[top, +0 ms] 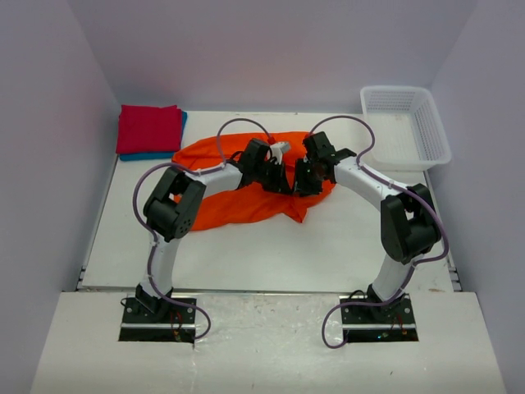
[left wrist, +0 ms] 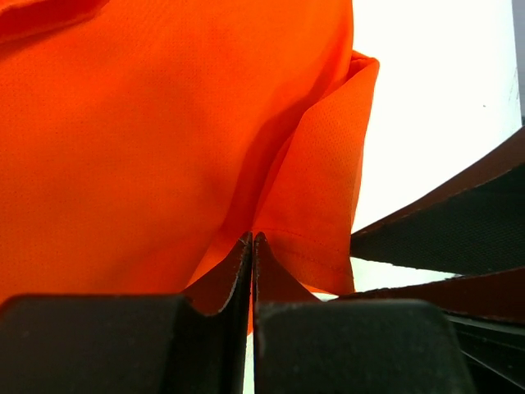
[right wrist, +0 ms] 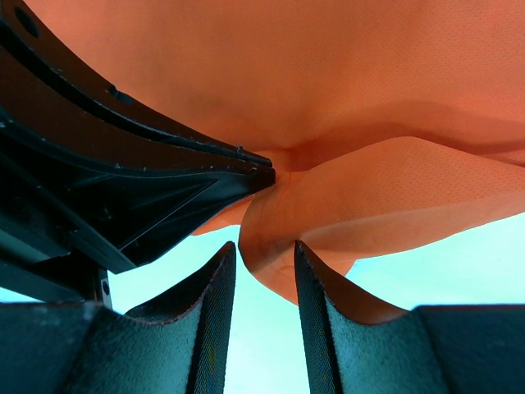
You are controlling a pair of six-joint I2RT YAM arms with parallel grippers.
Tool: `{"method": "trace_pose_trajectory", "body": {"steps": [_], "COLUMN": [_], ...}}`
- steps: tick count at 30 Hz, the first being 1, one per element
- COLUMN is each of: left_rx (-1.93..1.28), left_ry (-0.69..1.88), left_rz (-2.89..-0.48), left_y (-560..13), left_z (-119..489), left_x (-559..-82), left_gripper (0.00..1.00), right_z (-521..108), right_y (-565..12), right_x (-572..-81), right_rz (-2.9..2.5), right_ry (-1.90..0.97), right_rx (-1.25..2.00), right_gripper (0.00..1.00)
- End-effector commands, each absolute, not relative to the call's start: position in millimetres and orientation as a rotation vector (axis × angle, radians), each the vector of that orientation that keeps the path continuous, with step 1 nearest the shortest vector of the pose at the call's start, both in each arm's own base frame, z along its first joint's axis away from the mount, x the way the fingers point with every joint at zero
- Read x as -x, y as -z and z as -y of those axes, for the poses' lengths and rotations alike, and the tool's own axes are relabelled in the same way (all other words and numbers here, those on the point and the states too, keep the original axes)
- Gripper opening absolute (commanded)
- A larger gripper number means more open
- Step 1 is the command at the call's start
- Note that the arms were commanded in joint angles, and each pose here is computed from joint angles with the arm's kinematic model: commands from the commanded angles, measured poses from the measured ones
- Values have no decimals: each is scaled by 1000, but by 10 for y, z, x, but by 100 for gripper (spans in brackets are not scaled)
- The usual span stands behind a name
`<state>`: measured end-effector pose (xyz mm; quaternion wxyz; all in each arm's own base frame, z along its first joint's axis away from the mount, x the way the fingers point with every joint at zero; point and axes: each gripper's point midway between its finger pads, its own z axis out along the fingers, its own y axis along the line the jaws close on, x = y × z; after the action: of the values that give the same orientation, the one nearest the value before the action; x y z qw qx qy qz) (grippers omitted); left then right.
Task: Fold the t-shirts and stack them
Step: Flatten out the tshirt
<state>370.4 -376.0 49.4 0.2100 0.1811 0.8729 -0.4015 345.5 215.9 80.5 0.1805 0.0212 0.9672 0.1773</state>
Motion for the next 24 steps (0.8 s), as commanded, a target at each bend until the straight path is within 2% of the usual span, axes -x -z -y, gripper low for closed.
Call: {"method": "trace_pose_trajectory", "body": {"steps": [1,17,24], "left_rx": [-534,-569,-572], "left_ry": [1190,1214,1217], "left_rz": [-2307,-2298,-2305], "left_y": [-931,-1001,-982], "left_z": [3864,3947,3929], "left_x": [-3713,-3574,-3540], "left_gripper": [0,0,0], "right_z": [-2255,-2374,-2360], "right_y": [-980,-938,-913], "right_x": [-3530,-3539,-3537], "right_rz": [-2689,-2714,-2712], "right_ry": [-553,-541,-523], "right_rx": [-63,-50,-59], "right_gripper": [36,37,34]}}
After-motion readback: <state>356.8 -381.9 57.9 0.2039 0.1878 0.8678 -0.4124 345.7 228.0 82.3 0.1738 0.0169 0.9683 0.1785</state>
